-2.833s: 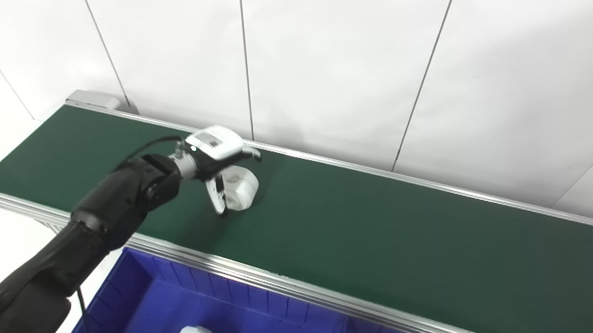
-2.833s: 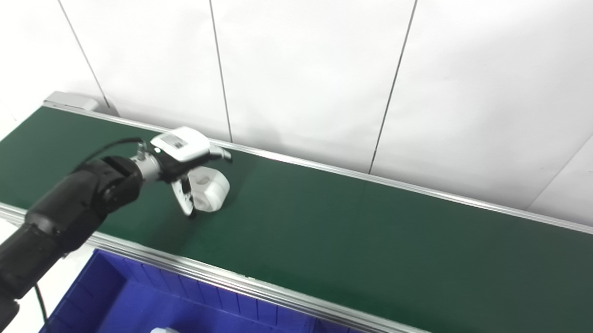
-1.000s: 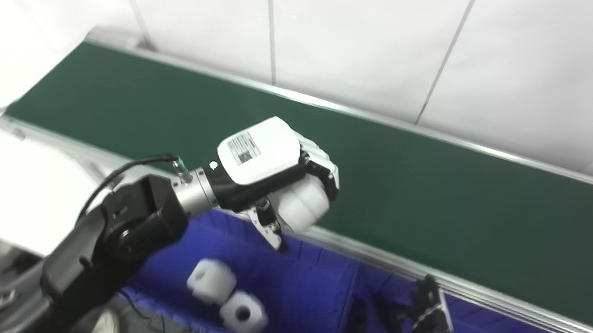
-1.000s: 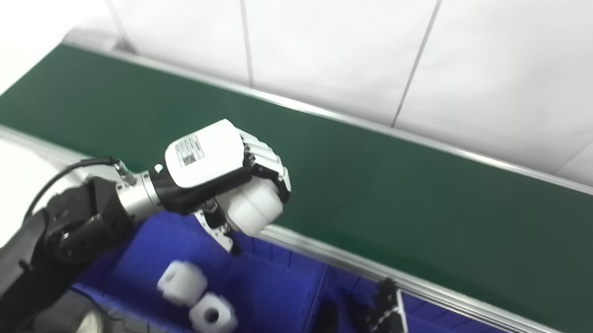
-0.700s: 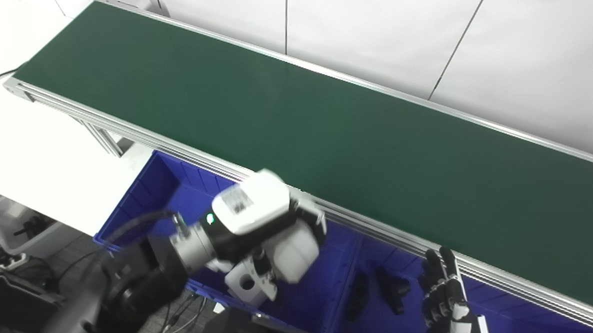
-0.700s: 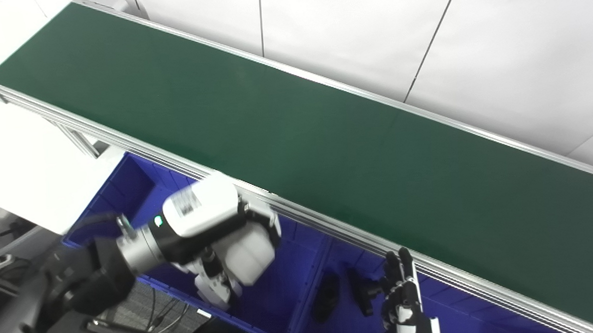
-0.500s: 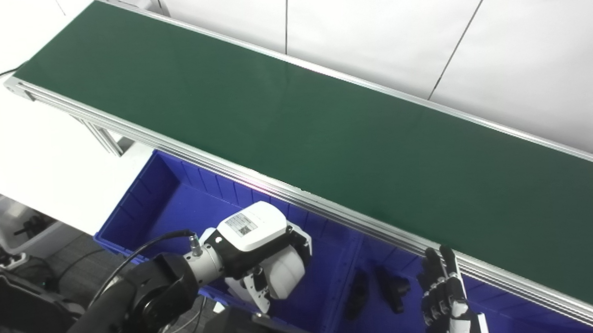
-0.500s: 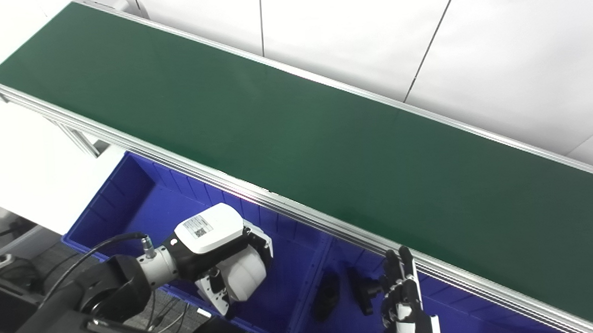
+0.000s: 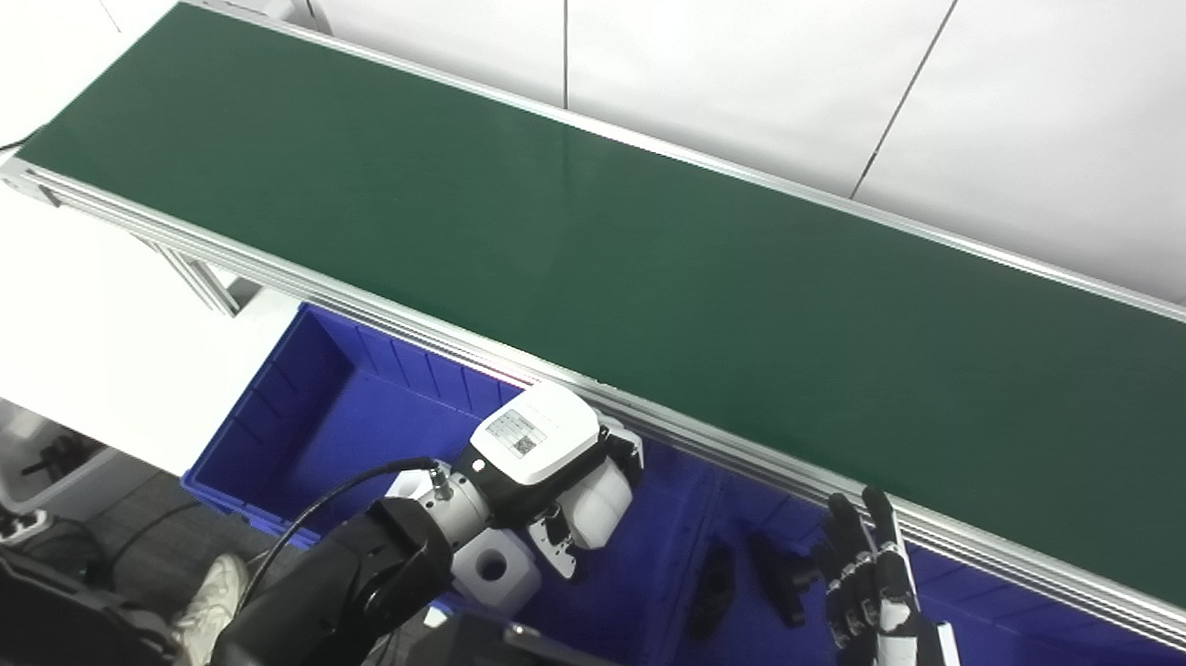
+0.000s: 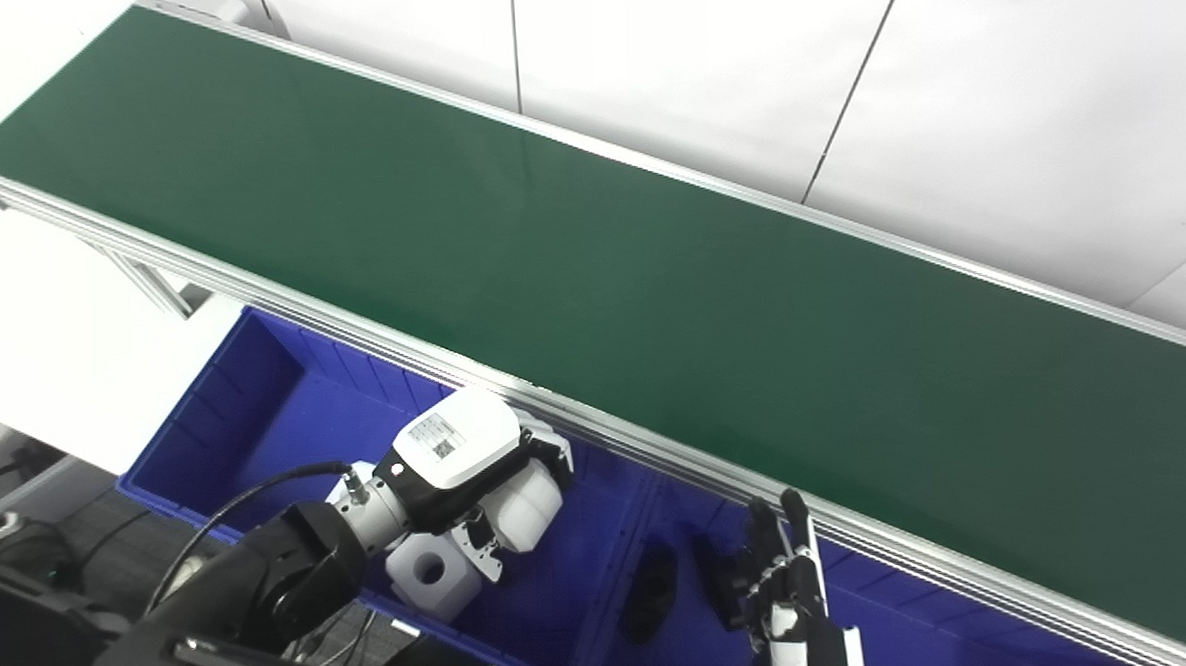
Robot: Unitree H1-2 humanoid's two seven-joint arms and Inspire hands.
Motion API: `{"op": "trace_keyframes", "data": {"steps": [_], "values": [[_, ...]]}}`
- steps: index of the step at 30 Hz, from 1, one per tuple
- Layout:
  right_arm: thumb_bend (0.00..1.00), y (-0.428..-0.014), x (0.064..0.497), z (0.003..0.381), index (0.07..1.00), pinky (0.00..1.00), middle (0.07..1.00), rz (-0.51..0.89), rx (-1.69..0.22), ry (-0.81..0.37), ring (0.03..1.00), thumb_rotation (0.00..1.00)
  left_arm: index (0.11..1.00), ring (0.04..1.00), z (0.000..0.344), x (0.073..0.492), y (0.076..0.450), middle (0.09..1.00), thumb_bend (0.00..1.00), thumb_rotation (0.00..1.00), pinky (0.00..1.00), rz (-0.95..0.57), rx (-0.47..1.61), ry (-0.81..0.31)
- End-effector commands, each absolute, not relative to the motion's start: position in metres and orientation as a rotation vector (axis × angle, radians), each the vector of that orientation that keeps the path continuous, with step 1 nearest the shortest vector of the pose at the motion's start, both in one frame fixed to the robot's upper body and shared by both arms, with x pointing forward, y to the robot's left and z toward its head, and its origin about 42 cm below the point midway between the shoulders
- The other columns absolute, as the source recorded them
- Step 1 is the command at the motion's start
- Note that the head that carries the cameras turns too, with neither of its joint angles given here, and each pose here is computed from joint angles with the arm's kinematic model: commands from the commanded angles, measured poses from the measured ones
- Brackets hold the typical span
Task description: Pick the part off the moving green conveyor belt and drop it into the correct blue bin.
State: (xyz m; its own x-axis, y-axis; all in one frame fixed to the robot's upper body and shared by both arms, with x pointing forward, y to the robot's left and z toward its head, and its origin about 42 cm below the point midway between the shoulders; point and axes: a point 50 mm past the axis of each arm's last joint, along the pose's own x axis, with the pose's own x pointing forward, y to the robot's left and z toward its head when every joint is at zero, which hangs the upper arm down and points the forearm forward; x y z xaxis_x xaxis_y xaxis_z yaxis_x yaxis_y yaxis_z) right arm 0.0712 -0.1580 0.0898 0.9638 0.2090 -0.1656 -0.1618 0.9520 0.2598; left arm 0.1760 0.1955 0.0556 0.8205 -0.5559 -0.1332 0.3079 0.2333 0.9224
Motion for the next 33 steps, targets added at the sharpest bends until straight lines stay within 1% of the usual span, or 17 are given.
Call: {"op": "trace_keyframes", "data": {"steps": [1, 2, 3, 6, 7, 11, 15, 19, 22, 25, 26, 27, 28, 29, 30, 32, 33], "values": [[0.78, -0.154, 0.07, 0.098, 1.0, 0.94, 0.937, 0.19, 0.255, 0.159, 0.963, 0.82, 0.588, 0.574, 0.072, 0.18, 0.195, 0.597, 0.8, 0.14, 0.52, -0.581, 1.183, -0.307], [0.78, -0.154, 0.069, 0.098, 1.0, 0.94, 0.937, 0.189, 0.258, 0.16, 0.963, 0.82, 0.618, 0.601, 0.075, 0.179, 0.196, 0.632, 0.89, 0.19, 0.54, -0.607, 1.186, -0.285], [0.78, -0.154, 0.069, 0.098, 1.0, 0.95, 0.938, 0.188, 0.261, 0.161, 0.964, 0.81, 0.684, 0.663, 0.076, 0.179, 0.196, 0.7, 0.96, 0.32, 0.62, -0.624, 1.188, -0.268], [0.78, -0.153, 0.068, 0.099, 1.0, 0.95, 0.936, 0.185, 0.267, 0.166, 0.963, 0.8, 0.74, 0.717, 0.081, 0.176, 0.198, 0.757, 1.0, 0.48, 0.68, -0.671, 1.191, -0.243], [0.78, -0.153, 0.068, 0.099, 1.0, 0.95, 0.936, 0.185, 0.265, 0.166, 0.963, 0.8, 0.745, 0.721, 0.083, 0.175, 0.198, 0.763, 1.0, 0.5, 0.68, -0.681, 1.189, -0.244], [0.78, -0.153, 0.068, 0.099, 1.0, 0.95, 0.935, 0.188, 0.263, 0.165, 0.963, 0.81, 0.752, 0.723, 0.088, 0.174, 0.198, 0.773, 1.0, 0.52, 0.67, -0.714, 1.169, -0.248], [0.78, -0.152, 0.068, 0.099, 1.0, 0.95, 0.936, 0.189, 0.262, 0.168, 0.961, 0.8, 0.743, 0.708, 0.097, 0.172, 0.198, 0.762, 1.0, 0.55, 0.63, -0.723, 1.122, -0.279], [0.78, -0.149, 0.068, 0.1, 1.0, 0.95, 0.932, 0.187, 0.267, 0.165, 0.957, 0.8, 0.73, 0.698, 0.127, 0.161, 0.193, 0.753, 1.0, 0.56, 0.6, -0.705, 1.028, -0.346], [0.78, -0.147, 0.068, 0.101, 1.0, 0.93, 0.926, 0.185, 0.256, 0.168, 0.951, 0.8, 0.727, 0.687, 0.161, 0.146, 0.188, 0.744, 1.0, 0.59, 0.58, -0.662, 0.887, -0.419], [0.78, -0.142, 0.068, 0.101, 1.0, 0.92, 0.925, 0.188, 0.258, 0.172, 0.951, 0.79, 0.709, 0.682, 0.189, 0.125, 0.178, 0.734, 1.0, 0.62, 0.56, -0.565, 0.59, -0.436], [0.77, -0.14, 0.068, 0.1, 1.0, 0.93, 0.926, 0.189, 0.271, 0.174, 0.959, 0.78, 0.74, 0.713, 0.195, 0.118, 0.173, 0.765, 0.97, 0.65, 0.58, -0.53, 0.467, -0.431], [0.77, -0.137, 0.069, 0.1, 1.0, 0.94, 0.926, 0.189, 0.287, 0.172, 0.96, 0.78, 0.746, 0.718, 0.198, 0.11, 0.168, 0.77, 0.96, 0.66, 0.58, -0.483, 0.352, -0.425], [0.76, -0.134, 0.07, 0.099, 1.0, 0.94, 0.927, 0.19, 0.284, 0.166, 0.964, 0.76, 0.795, 0.751, 0.196, 0.102, 0.161, 0.8, 0.91, 0.68, 0.62, -0.4, 0.259, -0.415], [0.75, -0.131, 0.07, 0.099, 1.0, 0.93, 0.927, 0.19, 0.281, 0.164, 0.958, 0.76, 0.879, 0.792, 0.192, 0.096, 0.155, 0.845, 0.85, 0.73, 0.68, -0.318, 0.21, -0.404], [0.74, -0.128, 0.071, 0.099, 1.0, 0.92, 0.926, 0.188, 0.278, 0.165, 0.953, 0.76, 0.951, 0.827, 0.186, 0.092, 0.151, 0.884, 0.79, 0.8, 0.73, -0.241, 0.195, -0.384], [0.76, -0.12, 0.072, 0.099, 1.0, 0.94, 0.927, 0.18, 0.264, 0.175, 0.956, 0.76, 0.99, 0.893, 0.166, 0.09, 0.154, 0.944, 0.75, 0.94, 0.84, -0.167, 0.218, -0.331], [0.76, -0.114, 0.072, 0.099, 1.0, 0.94, 0.928, 0.177, 0.263, 0.179, 0.958, 0.76, 0.995, 0.907, 0.149, 0.093, 0.164, 0.958, 0.74, 0.97, 0.86, -0.174, 0.256, -0.299]]}}
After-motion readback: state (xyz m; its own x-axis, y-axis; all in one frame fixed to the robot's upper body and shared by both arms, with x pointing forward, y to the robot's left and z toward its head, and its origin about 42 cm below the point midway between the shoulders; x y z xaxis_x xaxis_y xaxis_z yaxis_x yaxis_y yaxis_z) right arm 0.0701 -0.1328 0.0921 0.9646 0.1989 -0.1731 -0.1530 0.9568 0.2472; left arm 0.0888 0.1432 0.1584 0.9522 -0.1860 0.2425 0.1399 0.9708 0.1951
